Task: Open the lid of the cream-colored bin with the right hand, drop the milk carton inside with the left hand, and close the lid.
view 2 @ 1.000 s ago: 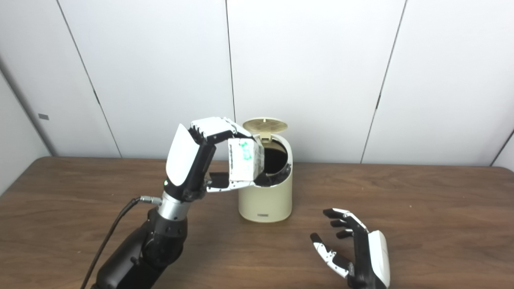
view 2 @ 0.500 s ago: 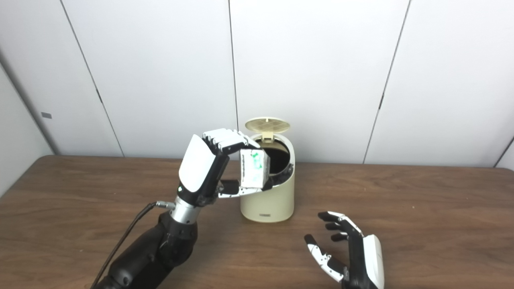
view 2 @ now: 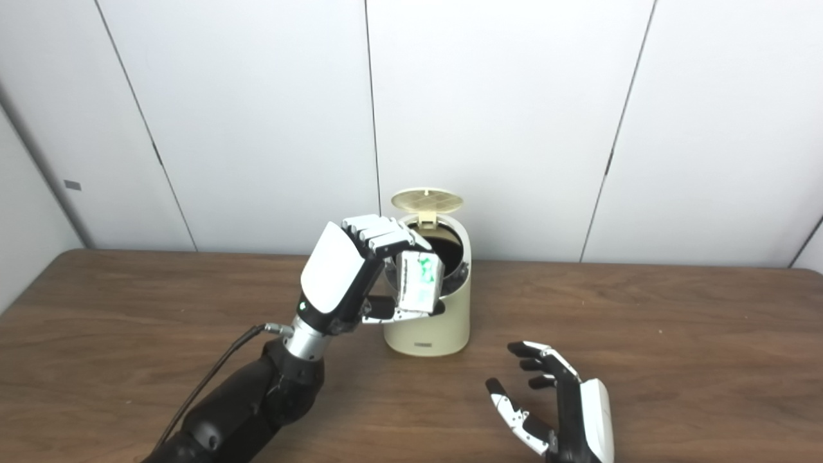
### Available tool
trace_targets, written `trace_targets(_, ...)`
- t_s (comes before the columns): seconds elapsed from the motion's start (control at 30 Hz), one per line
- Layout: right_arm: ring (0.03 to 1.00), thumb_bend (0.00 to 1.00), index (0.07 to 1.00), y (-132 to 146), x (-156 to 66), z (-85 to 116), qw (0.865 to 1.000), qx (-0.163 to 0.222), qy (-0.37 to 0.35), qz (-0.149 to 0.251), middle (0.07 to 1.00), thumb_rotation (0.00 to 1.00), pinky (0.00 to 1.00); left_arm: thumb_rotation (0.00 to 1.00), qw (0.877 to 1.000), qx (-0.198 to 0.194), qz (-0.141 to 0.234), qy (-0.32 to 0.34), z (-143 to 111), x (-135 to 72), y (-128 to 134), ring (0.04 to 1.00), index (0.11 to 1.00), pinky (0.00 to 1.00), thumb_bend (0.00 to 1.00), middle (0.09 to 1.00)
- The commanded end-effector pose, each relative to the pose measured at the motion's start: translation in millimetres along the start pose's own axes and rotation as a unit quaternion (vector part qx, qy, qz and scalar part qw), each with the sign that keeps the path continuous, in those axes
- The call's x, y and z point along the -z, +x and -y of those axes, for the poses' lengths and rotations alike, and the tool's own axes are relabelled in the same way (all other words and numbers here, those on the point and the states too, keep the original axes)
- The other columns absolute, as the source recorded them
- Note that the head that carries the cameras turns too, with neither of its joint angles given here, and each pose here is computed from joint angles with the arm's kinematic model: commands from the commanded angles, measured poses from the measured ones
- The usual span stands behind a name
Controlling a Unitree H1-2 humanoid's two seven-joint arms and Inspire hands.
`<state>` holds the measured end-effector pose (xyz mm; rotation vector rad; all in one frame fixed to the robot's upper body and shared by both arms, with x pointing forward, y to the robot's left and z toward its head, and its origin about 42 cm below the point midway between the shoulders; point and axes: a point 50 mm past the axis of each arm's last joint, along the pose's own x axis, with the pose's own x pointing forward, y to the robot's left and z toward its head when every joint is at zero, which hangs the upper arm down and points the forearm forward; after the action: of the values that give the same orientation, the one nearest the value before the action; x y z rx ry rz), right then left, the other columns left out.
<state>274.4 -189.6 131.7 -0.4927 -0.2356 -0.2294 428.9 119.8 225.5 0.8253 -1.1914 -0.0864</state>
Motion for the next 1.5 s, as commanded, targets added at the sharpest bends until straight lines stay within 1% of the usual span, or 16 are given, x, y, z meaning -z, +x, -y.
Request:
trace_targets(0.0, 0.666, 0.31, 0.654, -0.8, -3.1, -0.7, 1.0, 0.006, 0.005, 0.008, 0.693, 0.24, 0.56, 0.0, 0.999, -0.046, 0.028, 0.001, -14.5, 2.7, 36.5, 0.421, 0.501, 0.38, 0.5, 0.494)
trace_targets(0.13, 0.664, 0.31, 0.655, 0.4, -2.2, -2.7, 1.0, 0.003, 0.002, 0.009, 0.693, 0.25, 0.56, 0.0, 0.998, -0.049, 0.039, 0.007, -19.1, 4.6, 44.9, 0.431, 0.493, 0.38, 0.5, 0.488)
trace_targets(0.23, 0.666, 0.31, 0.655, 0.7, -1.6, -4.1, 1.0, 0.002, 0.005, 0.013, 0.691, 0.21, 0.56, 0.0, 0.998, -0.048, 0.045, 0.013, -21.4, 7.3, 49.1, 0.442, 0.481, 0.38, 0.5, 0.486)
trace_targets(0.37, 0.661, 0.31, 0.657, 0.2, -1.7, -6.0, 1.0, 0.003, 0.013, 0.01, 0.691, 0.19, 0.55, 0.0, 0.997, -0.051, 0.054, 0.014, -24.6, 7.1, 56.4, 0.443, 0.486, 0.39, 0.5, 0.483)
trace_targets(0.4, 0.661, 0.31, 0.658, 0.4, -1.5, -6.4, 1.0, 0.003, 0.013, 0.013, 0.693, 0.2, 0.55, 0.0, 0.997, -0.053, 0.056, 0.014, -25.6, 6.9, 58.4, 0.441, 0.488, 0.39, 0.5, 0.483)
trace_targets(0.53, 0.663, 0.31, 0.656, 0.4, -1.1, -7.4, 1.0, 0.0, 0.012, 0.021, 0.688, 0.16, 0.56, 0.0, 0.997, -0.057, 0.058, 0.02, -28.7, 9.6, 63.1, 0.437, 0.492, 0.38, 0.5, 0.483)
trace_targets(0.7, 0.66, 0.32, 0.653, -1.2, -1.0, -7.2, 1.0, 0.004, 0.016, 0.018, 0.685, 0.16, 0.56, 0.0, 0.997, -0.064, 0.033, 0.02, -25.6, 16.7, 60.0, 0.434, 0.49, 0.36, 0.5, 0.488)
trace_targets(0.93, 0.666, 0.31, 0.652, -3.0, -2.8, -6.2, 1.0, 0.002, 0.01, 0.022, 0.686, 0.16, 0.57, 0.0, 0.998, -0.053, 0.015, 0.018, -16.1, 24.5, 53.3, 0.437, 0.493, 0.36, 0.5, 0.487)
trace_targets(1.13, 0.673, 0.31, 0.652, -6.4, -8.4, -7.7, 1.0, 0.002, 0.008, 0.021, 0.686, 0.14, 0.58, 0.0, 0.999, -0.053, -0.009, 0.012, -9.2, 31.5, 43.1, 0.454, 0.488, 0.38, 0.5, 0.477)
trace_targets(1.23, 0.672, 0.31, 0.653, -8.4, -10.0, -8.6, 1.0, 0.001, 0.012, 0.023, 0.687, 0.17, 0.57, 0.0, 0.999, -0.046, -0.019, 0.013, -3.7, 35.5, 34.1, 0.44, 0.49, 0.37, 0.5, 0.481)
trace_targets(1.4, 0.664, 0.32, 0.654, -10.9, -13.6, -10.4, 1.0, 0.001, 0.012, 0.021, 0.686, 0.19, 0.56, 0.0, 0.998, -0.033, -0.056, -0.007, 8.1, 37.4, 20.1, 0.429, 0.5, 0.33, 0.5, 0.484)
trace_targets(1.47, 0.658, 0.32, 0.646, -11.1, -14.2, -11.4, 1.0, 0.002, 0.015, 0.025, 0.682, 0.16, 0.56, 0.0, 0.997, -0.033, -0.069, -0.013, 14.7, 35.7, 14.0, 0.421, 0.504, 0.31, 0.5, 0.485)
